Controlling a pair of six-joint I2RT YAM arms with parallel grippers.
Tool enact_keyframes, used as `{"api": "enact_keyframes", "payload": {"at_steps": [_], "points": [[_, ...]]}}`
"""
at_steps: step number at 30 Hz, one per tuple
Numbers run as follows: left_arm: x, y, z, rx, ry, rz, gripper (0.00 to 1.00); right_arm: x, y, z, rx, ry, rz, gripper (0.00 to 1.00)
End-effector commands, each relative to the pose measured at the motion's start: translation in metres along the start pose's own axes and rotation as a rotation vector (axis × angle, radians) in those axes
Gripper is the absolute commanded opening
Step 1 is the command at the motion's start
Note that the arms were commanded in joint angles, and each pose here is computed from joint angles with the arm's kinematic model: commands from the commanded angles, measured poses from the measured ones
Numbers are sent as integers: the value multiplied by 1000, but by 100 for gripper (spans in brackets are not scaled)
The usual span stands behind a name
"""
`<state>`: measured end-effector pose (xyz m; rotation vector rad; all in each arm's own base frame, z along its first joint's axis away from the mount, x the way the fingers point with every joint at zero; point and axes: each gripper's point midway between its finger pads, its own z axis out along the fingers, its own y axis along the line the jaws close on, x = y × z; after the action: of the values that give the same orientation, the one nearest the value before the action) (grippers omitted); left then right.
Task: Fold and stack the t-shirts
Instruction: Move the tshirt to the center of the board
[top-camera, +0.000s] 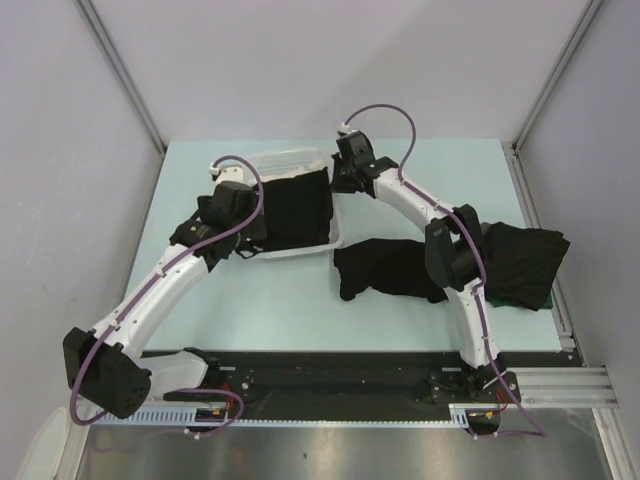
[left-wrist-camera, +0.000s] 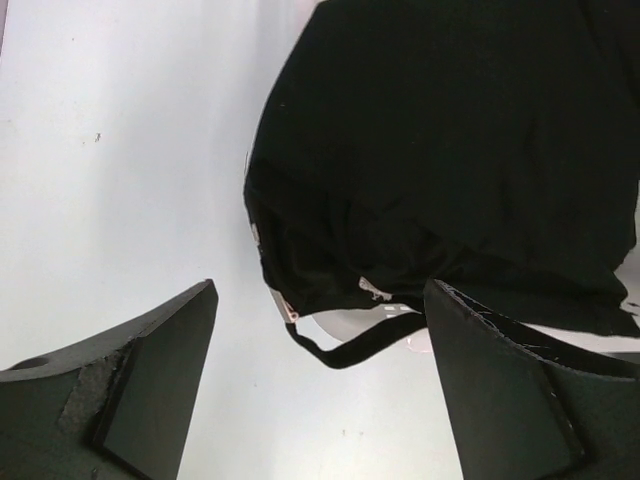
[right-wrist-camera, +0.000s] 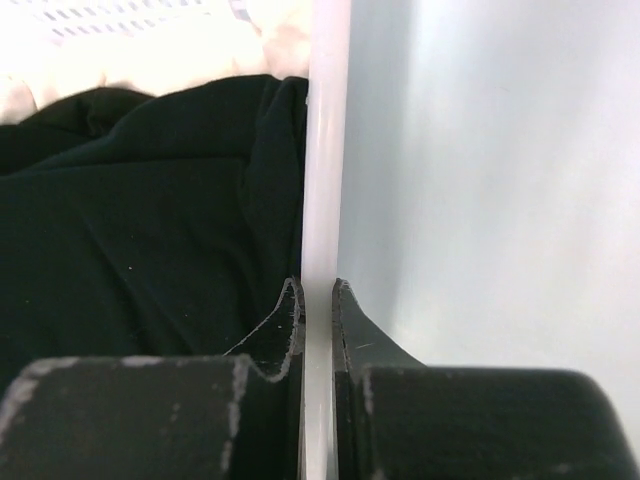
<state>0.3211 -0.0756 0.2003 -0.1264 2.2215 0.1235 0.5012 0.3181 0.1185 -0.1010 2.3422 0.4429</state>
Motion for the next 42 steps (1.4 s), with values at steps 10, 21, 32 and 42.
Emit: {"api": "enact_keyframes", "payload": {"at_steps": [10, 21, 32, 42], "points": [[-9, 15, -20, -33, -25, -39, 90, 51, 139, 52, -314, 139, 97, 0], [-14, 15, -21, -40, -31, -47, 90, 110, 215, 30, -542, 282, 189, 0], [-18, 7, -18, -13, -24, -60, 90, 129, 254, -6, -737, 376, 245, 0], [2, 4, -16, 17, 11, -60, 89, 51, 155, 12, -454, 139, 206, 27]]}}
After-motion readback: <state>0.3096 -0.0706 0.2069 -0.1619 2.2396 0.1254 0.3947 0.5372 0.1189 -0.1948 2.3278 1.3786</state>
